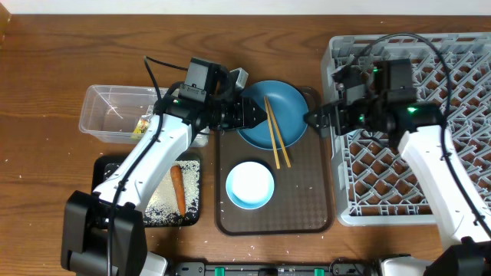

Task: Sort waste into correct bins and load items into the dishwasher rack
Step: 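Move the right gripper left over the blue plate's chopsticks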

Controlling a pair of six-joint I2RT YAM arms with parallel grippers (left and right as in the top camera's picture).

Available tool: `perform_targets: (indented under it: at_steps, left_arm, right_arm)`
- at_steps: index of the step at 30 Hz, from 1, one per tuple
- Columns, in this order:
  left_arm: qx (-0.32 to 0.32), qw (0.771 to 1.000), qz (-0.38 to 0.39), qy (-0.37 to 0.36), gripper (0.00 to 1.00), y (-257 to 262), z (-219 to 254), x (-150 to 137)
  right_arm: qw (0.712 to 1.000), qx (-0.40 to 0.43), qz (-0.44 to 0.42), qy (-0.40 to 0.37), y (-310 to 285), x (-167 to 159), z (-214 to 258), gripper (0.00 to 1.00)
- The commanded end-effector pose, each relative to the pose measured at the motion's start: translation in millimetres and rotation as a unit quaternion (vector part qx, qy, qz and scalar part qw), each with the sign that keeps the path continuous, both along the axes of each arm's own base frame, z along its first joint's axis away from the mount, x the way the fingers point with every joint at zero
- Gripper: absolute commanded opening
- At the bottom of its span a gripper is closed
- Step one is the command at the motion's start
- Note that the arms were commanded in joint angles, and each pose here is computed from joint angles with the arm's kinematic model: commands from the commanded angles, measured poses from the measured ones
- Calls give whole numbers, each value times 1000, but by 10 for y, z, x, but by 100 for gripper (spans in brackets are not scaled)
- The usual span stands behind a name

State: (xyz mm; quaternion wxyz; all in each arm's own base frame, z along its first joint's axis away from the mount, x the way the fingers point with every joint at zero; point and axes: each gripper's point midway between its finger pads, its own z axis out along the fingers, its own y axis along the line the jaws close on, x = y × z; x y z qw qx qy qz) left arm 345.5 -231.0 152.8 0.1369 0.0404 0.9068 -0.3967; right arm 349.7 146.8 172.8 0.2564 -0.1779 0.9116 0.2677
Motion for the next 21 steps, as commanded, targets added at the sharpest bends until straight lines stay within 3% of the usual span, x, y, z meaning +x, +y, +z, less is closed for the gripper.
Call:
perform_targets:
  at_steps: [1,3,8,13,21]
  left_arm:
    - [6,1000,-3,-8,44,-3,6,8]
    - [6,1000,-3,-8,44,-3,7,9]
    - [6,1000,-3,-8,45,-3,7,9]
    - [6,1000,-3,-8,81,-3,7,9]
    - [6,1000,-3,-8,89,-3,7,9]
  right_arm:
    - [1000,-7,28,-10,189,-54,1,99]
    - [999,-26,30,-16,229,-55,-32,96]
    - [998,-48,43,-21,356,-72,-102,76]
    - [997,-50,64,-18,528,-82,-212,53]
    - [996,-58,73,9,606,-33,-509,25]
